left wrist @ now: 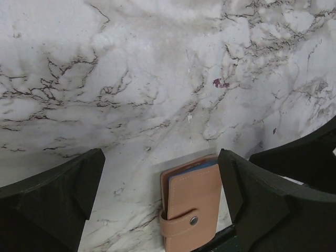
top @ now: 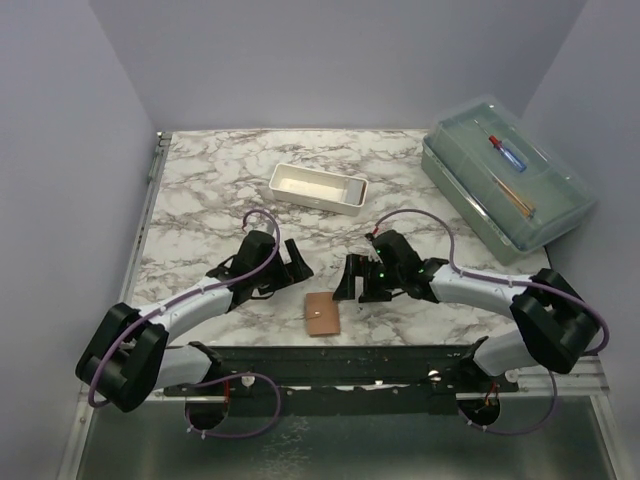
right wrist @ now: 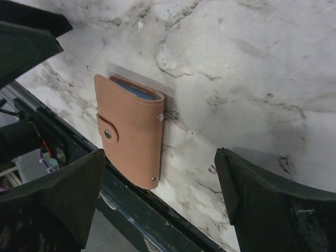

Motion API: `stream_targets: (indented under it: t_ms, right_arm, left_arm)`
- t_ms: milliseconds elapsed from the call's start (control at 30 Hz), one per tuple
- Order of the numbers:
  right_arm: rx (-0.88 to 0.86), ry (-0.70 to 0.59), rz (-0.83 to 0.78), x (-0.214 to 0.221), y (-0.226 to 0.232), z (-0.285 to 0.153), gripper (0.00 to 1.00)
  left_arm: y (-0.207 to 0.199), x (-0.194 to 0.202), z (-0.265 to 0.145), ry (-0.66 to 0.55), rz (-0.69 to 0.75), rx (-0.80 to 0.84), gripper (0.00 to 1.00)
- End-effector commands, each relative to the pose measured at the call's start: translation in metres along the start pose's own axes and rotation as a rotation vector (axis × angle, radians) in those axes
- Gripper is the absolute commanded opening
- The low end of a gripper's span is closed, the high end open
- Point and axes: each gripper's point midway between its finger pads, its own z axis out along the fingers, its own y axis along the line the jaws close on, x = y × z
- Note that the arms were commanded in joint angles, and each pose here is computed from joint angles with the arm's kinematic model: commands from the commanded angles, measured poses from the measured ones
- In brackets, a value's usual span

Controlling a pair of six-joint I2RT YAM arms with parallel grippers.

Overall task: Put the credit cards into the card holder
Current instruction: Move the card holder to the center of the board.

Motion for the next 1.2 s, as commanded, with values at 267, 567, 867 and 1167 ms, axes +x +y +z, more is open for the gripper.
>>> stream_targets:
  t_ms: [267,567,867,1167]
  right_arm:
    - [0.059,-0.060,-0.033,-0.006,0.009,0.023,0.83]
    - [-0.001,-0.039,-0.027,0.009,0.017,0.028,0.67]
    - [0.075,-0.034,-0.007,0.015,0.006,0.038,0.66]
    - [0.056,-0.004,-0.010,0.032,-0.001,0.031,0.66]
  left_arm:
    - [-0.018,0.035,0.020,0.131,-0.072,0.182,0.92]
    - [-0.040,0.064,0.029,0.218,-0.088,0.257,0.68]
    - [-0.032,0.042,0.022,0.132,-0.068,0.138,0.89]
    - [-0.002,0.075,-0.030,0.252,-0.239,0.007,0.87]
